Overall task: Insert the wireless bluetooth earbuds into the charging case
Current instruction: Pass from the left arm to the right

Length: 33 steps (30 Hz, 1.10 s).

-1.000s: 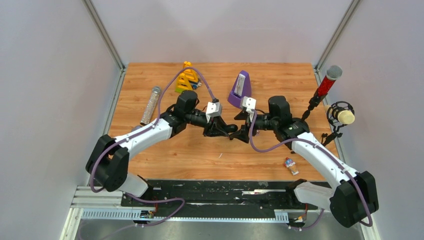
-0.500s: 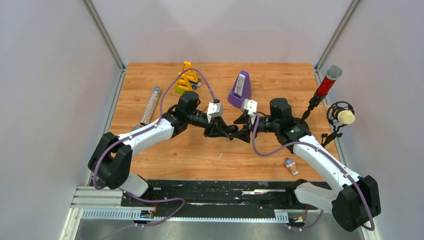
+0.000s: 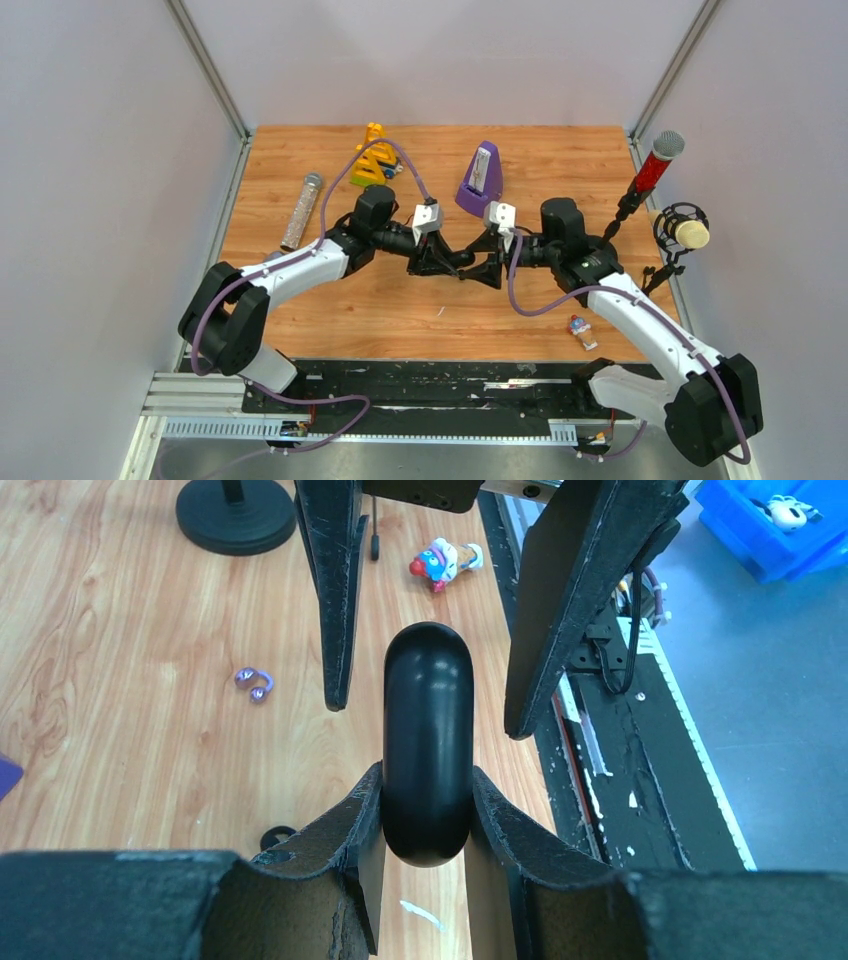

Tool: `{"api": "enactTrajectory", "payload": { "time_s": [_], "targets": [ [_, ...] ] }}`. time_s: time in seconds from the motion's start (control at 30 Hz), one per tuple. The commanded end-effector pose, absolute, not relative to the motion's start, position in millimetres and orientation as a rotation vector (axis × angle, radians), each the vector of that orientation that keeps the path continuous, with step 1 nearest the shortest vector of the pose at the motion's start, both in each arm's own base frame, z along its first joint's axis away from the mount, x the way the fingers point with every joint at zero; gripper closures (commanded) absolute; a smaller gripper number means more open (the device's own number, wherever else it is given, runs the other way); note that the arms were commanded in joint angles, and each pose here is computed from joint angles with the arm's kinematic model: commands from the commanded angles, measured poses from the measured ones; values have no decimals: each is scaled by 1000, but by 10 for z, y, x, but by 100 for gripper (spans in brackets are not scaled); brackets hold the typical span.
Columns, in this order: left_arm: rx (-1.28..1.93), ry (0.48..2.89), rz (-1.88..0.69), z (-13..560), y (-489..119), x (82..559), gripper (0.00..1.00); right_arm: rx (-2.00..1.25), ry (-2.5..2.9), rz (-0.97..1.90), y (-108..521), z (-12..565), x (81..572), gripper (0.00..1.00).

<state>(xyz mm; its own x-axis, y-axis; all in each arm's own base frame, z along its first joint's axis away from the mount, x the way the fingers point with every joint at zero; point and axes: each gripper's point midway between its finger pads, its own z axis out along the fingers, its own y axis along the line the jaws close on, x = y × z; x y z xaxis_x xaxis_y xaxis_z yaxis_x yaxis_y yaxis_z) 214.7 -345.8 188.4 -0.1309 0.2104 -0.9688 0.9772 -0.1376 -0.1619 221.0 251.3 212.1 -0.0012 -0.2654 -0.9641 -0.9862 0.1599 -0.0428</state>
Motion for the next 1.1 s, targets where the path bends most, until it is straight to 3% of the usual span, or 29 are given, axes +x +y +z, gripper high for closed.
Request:
{"api": "enactTrajectory", "payload": {
  "time_s": [0.0,0.57,0.93,0.97,1.03,1.07],
  "targets": [
    [1385,1325,-1355,2041,-3449,2142,99,-1283,1428,961,2551,2170,2224,43],
    [1397,1303,-1364,2027,-3434,2102,99,-1255,1430,1039,2595,2261,2187,55],
    [1399,1301,-1371,2010,-3443,2097,98,-1277,1423,1071,2610,2248,2139,76],
    [1397,1301,-1370,2018,-3441,2103,96,-1278,1422,1071,2608,2249,2137,79],
    [1394,1304,-1368,2026,-3442,2109,78,-1281,1420,1072,2607,2247,2133,84],
    [1393,1304,-1367,2030,-3444,2109,49,-1282,1418,1069,2606,2248,2133,87]
  ]
}}
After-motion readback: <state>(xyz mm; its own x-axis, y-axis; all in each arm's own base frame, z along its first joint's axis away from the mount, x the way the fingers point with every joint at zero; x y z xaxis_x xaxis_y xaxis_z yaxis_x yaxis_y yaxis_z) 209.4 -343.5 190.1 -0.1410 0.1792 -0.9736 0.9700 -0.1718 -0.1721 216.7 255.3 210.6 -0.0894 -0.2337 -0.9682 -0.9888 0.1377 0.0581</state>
